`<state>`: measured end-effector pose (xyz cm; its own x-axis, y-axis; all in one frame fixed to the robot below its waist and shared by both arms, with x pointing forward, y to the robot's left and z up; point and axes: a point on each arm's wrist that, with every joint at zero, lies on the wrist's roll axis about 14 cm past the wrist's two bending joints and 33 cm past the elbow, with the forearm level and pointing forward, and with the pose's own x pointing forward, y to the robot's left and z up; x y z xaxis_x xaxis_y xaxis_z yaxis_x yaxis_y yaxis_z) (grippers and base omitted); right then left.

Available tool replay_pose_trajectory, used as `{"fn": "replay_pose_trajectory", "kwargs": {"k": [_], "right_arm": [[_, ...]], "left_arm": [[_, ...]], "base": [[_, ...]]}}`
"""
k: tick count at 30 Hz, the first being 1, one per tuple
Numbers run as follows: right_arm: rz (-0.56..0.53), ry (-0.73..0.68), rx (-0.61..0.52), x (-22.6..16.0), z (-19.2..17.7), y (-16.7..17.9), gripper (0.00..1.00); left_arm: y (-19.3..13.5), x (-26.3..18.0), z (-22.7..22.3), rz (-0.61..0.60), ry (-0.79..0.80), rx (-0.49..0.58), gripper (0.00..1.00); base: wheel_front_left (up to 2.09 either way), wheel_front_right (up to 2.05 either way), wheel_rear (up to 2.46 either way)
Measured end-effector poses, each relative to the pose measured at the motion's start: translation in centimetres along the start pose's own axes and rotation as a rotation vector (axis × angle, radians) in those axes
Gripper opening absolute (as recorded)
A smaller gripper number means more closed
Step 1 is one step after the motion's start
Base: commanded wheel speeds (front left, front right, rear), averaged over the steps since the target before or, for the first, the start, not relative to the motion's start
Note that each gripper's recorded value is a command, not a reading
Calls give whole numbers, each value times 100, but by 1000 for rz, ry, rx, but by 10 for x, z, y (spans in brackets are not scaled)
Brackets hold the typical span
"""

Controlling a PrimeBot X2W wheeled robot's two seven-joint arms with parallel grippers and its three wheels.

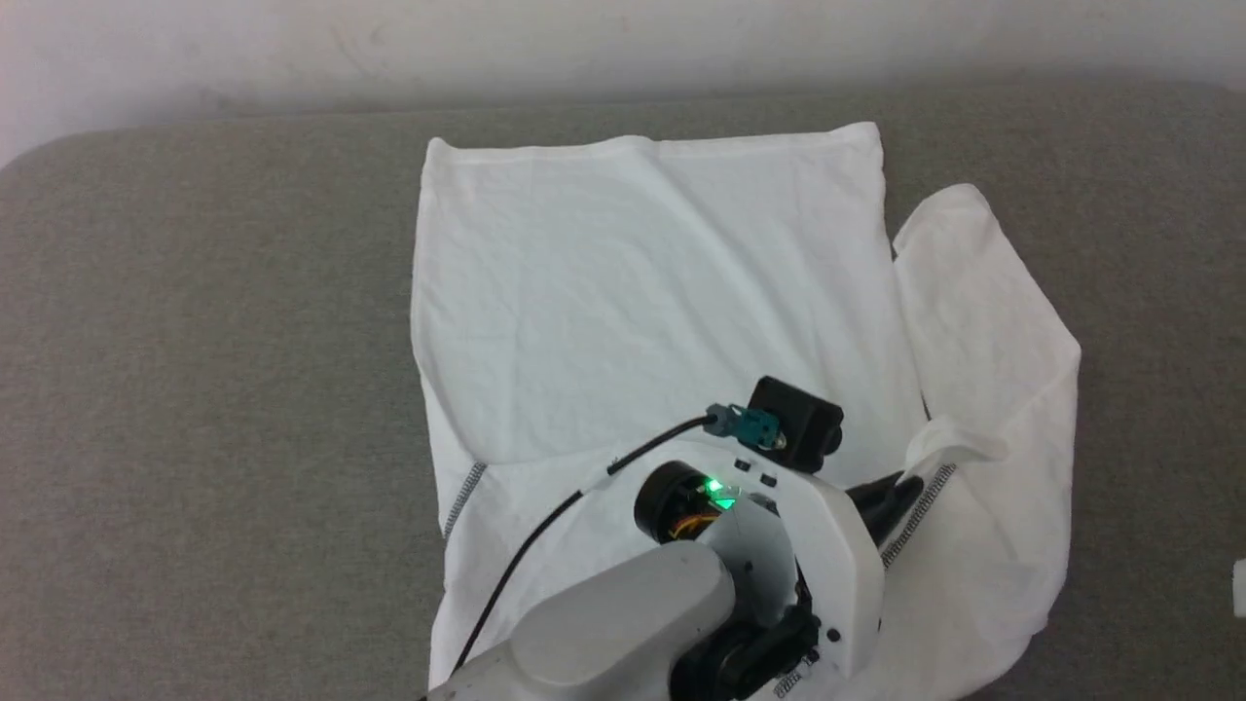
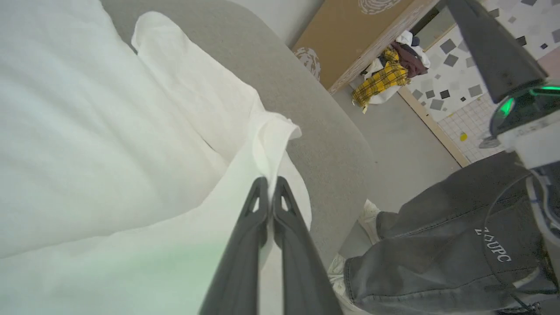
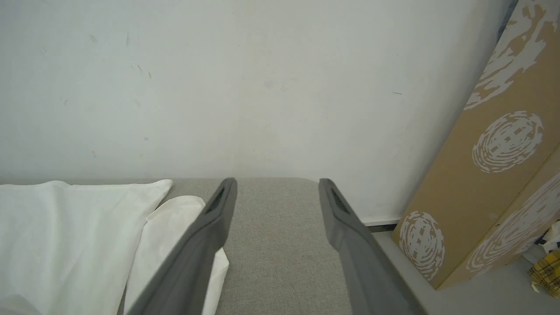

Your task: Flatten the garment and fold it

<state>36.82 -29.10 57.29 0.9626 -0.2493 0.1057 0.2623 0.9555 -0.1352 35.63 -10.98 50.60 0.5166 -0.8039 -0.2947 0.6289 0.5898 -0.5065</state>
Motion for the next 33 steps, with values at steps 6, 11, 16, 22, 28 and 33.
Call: {"fn": "replay_pose_trajectory", "kwargs": {"k": [6, 11, 16, 22, 28, 33], "right_arm": [[-19, 26, -6, -2, -8, -6, 100], [-36, 61, -19, -5, -19, -12, 100], [-45, 85, -17, -6, -27, -14, 100], [-43, 82, -17, -8, -26, -14, 100], [-26, 64, -2, -7, -20, -9, 100], [8, 49, 11, -4, -16, 3, 100]], "left_arm": [[20, 20, -57, 28, 164, 44, 0], [36, 29, -84, 50, 228, 36, 15], [40, 33, -106, 46, 295, 34, 88], [28, 32, -106, 21, 293, 34, 100], [12, 27, -81, -17, 213, 17, 100], [4, 26, -17, -45, 10, -8, 100]], "base": [[0, 0, 0], [0, 0, 0], [0, 0, 0], [0, 0, 0], [0, 0, 0], [0, 0, 0]]}}
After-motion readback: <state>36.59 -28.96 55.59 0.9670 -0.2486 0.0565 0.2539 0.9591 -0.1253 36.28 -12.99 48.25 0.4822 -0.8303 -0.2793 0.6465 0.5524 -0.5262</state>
